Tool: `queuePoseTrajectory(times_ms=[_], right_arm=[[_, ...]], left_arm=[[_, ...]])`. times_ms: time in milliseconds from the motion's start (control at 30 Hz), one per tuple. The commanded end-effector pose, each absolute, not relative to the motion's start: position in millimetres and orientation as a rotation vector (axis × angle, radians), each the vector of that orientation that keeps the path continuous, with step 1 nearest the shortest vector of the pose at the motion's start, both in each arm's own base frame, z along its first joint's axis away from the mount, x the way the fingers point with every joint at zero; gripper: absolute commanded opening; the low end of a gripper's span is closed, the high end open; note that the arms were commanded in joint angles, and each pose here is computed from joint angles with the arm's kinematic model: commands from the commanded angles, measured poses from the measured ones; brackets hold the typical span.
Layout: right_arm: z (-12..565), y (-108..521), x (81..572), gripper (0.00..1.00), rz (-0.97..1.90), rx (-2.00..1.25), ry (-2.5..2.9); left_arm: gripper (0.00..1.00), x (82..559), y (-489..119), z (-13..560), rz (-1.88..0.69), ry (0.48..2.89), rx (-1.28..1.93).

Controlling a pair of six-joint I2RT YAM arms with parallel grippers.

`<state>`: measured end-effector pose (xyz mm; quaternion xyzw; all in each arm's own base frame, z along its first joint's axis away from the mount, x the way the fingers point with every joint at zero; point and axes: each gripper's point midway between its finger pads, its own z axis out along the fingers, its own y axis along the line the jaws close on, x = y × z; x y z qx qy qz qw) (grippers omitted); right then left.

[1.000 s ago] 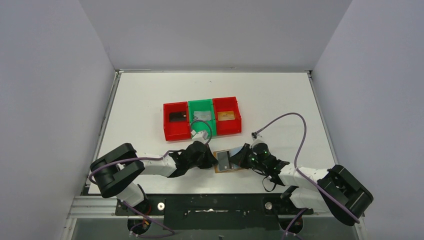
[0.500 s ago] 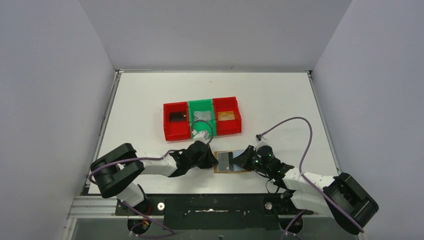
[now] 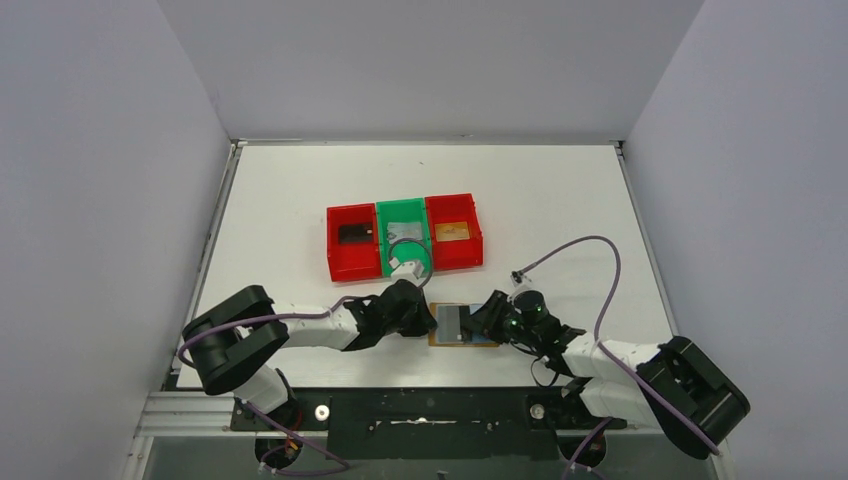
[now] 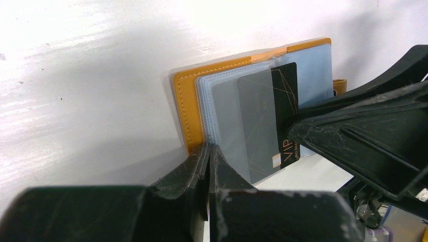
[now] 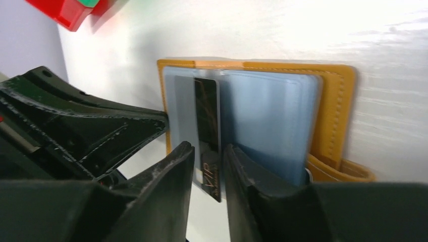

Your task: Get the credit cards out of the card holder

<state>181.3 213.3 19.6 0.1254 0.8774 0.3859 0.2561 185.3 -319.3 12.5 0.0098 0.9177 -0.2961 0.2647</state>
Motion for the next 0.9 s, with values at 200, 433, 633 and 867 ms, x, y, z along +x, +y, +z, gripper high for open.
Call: queuePoseTrajectory(times_ms=[200,433,633,867], right_arm=[[12.5,214.9,187.4,0.31,1.019,0.337,2.390],[14.3,208.8,189.0,0.02,0.991,0.358,2.375],[24.3,190.4,193.0,0.00,0.921,0.407,2.317],[36.0,189.7,191.0,0.02,0.968,0.385,2.280]], left_arm=[[0.00,148.8,-264.7,-44.4,-0.446,2.711,0.167],[0.00,148.7,-263.3,-45.6,-0.435,2.715,0.158],[0.00,149.3,-260.9,-43.3,-0.427,2.707,0.146],[0.00,152.4,-266.1,-35.0,-0.455,2.685,0.160]])
